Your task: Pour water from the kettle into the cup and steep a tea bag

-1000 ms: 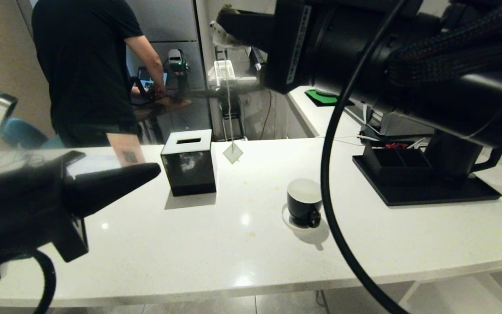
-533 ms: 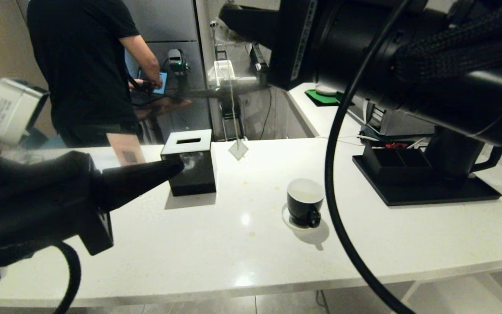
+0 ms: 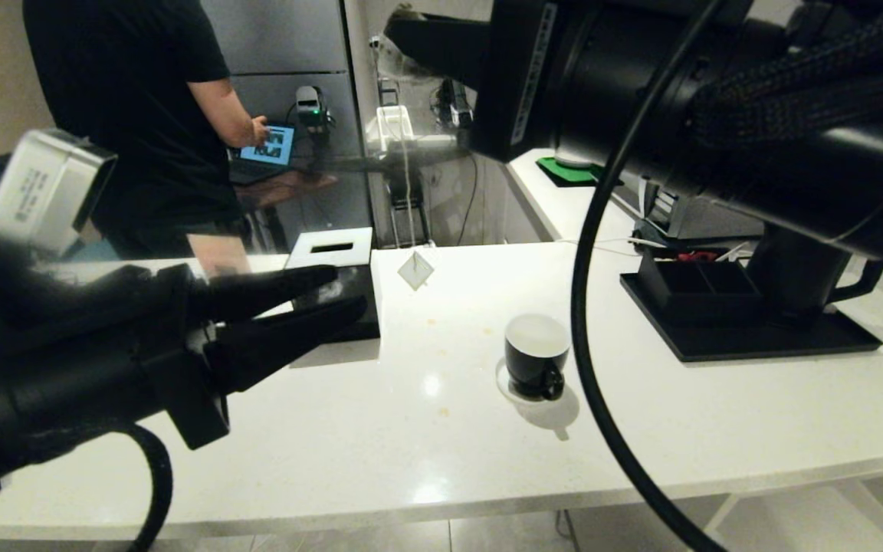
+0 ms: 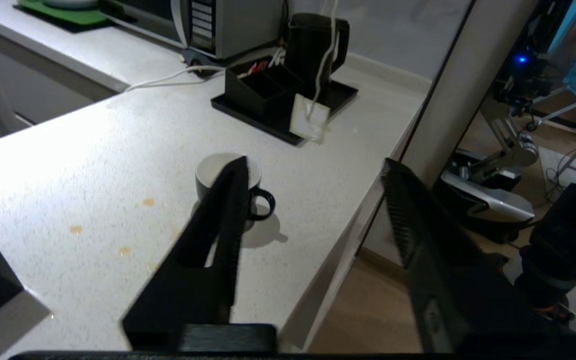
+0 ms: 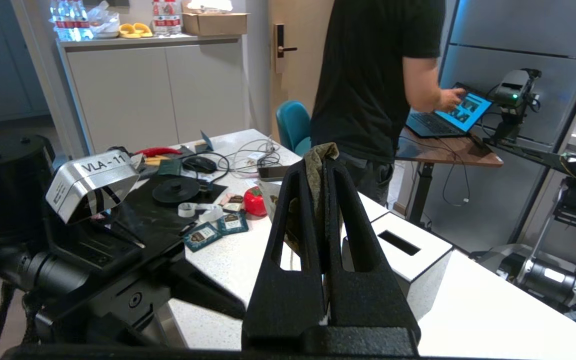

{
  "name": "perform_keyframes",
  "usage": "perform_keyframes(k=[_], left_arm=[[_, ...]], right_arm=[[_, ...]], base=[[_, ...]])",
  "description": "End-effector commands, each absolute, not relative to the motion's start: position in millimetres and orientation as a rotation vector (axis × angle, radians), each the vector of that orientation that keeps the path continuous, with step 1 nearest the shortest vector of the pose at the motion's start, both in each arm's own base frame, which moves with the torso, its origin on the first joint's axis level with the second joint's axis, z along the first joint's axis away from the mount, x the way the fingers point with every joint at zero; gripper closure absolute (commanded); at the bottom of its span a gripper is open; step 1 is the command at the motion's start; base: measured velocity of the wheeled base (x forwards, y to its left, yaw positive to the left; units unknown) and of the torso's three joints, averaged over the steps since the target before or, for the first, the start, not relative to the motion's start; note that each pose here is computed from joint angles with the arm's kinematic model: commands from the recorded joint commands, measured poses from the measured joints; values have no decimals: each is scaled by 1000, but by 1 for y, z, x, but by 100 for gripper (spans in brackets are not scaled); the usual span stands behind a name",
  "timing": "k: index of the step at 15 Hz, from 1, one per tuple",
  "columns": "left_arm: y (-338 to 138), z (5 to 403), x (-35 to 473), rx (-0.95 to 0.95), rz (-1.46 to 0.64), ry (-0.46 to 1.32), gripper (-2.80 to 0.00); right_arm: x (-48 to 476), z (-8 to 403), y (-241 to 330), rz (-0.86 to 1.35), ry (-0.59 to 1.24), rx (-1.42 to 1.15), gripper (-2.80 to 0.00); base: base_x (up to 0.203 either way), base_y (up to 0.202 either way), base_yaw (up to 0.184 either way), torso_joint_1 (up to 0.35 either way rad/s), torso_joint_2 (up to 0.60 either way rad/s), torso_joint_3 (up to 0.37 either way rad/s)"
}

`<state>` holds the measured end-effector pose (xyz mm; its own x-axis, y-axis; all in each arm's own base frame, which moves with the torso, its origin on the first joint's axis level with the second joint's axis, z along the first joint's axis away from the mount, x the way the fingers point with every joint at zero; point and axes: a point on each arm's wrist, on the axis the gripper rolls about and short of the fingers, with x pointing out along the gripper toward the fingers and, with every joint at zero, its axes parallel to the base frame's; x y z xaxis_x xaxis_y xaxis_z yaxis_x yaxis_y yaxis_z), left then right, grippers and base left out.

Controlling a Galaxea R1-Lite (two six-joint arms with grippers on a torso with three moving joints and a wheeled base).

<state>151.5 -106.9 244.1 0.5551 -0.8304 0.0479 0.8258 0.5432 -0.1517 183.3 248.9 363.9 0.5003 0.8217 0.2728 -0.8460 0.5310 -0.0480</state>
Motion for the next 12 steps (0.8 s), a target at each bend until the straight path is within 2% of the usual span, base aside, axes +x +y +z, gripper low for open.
perform_keyframes(k=[1, 12], left_arm=[[-110, 244, 156, -165, -987, 23, -280], [-134, 237, 164, -166, -1063, 11, -280]], right_arm=[[183, 364, 249, 1011, -280, 97, 0], [183, 365, 249, 1012, -286, 100, 0]], base=[[0, 0, 0, 0, 0, 0], [0, 0, 0, 0, 0, 0]])
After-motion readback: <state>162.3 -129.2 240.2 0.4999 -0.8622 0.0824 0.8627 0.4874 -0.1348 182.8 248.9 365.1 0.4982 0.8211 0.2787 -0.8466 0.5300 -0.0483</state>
